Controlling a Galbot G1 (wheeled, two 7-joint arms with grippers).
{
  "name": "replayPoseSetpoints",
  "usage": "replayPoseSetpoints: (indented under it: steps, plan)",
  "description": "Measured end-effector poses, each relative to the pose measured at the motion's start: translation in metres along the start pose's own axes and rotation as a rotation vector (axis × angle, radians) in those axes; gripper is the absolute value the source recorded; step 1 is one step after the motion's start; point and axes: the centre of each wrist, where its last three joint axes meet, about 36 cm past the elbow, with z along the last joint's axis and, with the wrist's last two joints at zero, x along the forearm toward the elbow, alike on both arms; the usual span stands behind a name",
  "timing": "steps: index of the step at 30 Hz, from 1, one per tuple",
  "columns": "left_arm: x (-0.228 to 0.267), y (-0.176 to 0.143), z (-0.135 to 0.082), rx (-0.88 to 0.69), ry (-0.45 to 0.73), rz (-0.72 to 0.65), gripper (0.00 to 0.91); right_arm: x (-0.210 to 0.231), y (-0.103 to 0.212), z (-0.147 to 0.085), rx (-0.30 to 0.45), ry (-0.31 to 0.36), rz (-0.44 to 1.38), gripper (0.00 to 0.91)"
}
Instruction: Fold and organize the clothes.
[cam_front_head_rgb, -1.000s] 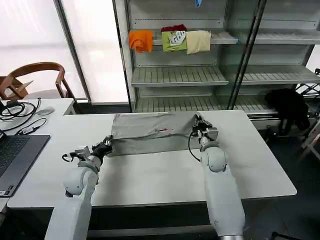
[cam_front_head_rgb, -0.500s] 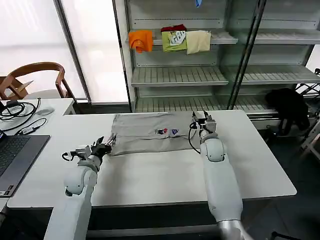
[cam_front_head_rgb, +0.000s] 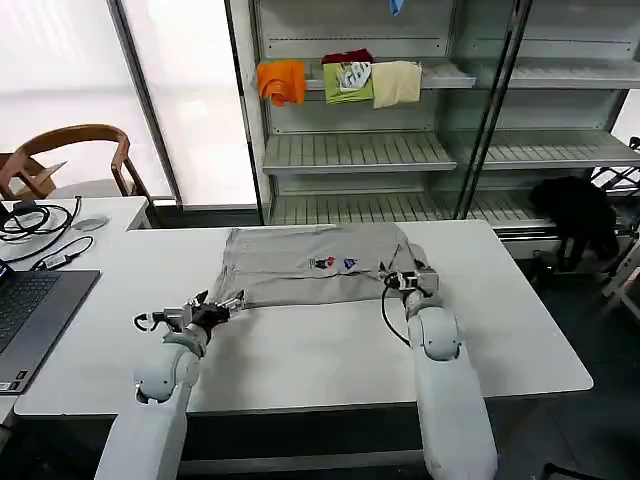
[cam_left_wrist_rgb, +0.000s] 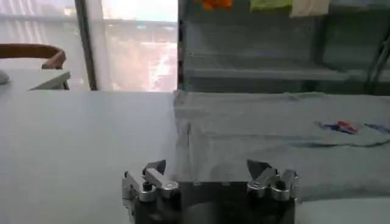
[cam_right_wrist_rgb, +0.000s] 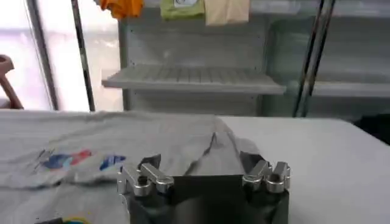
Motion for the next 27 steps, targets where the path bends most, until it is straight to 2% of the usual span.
replayPoseSetpoints:
  steps: [1,4,5,7,8,9,27]
  plan:
    - [0.0,0.0,0.0,-0.004,0.003,-0.003,0.524,0.003,-0.005,0.002,0.003,0.004,0.009,0.907]
    - [0.0,-0.003,0.003,-0.01,0.009,-0.001,0.272,0.011,-0.018,0.009,0.008,0.017,0.028,0.907]
    - [0.0,-0.003,0.003,-0.013,0.011,-0.002,0.071,0.013,-0.021,0.012,0.01,0.023,0.031,0.877]
    - [0.001,-0.004,0.005,-0.017,0.015,-0.002,0.02,0.016,-0.028,0.017,0.014,0.035,0.035,0.474]
    - [0.001,-0.005,0.006,-0.019,0.016,-0.002,0.02,0.017,-0.03,0.019,0.015,0.039,0.036,0.02]
    - [0.001,-0.005,0.006,-0.021,0.019,-0.002,0.02,0.018,-0.032,0.02,0.014,0.043,0.035,0.0]
    - [0.007,0.0,0.01,-0.029,0.023,-0.018,0.0,0.03,-0.04,0.023,-0.047,0.043,-0.019,0.0]
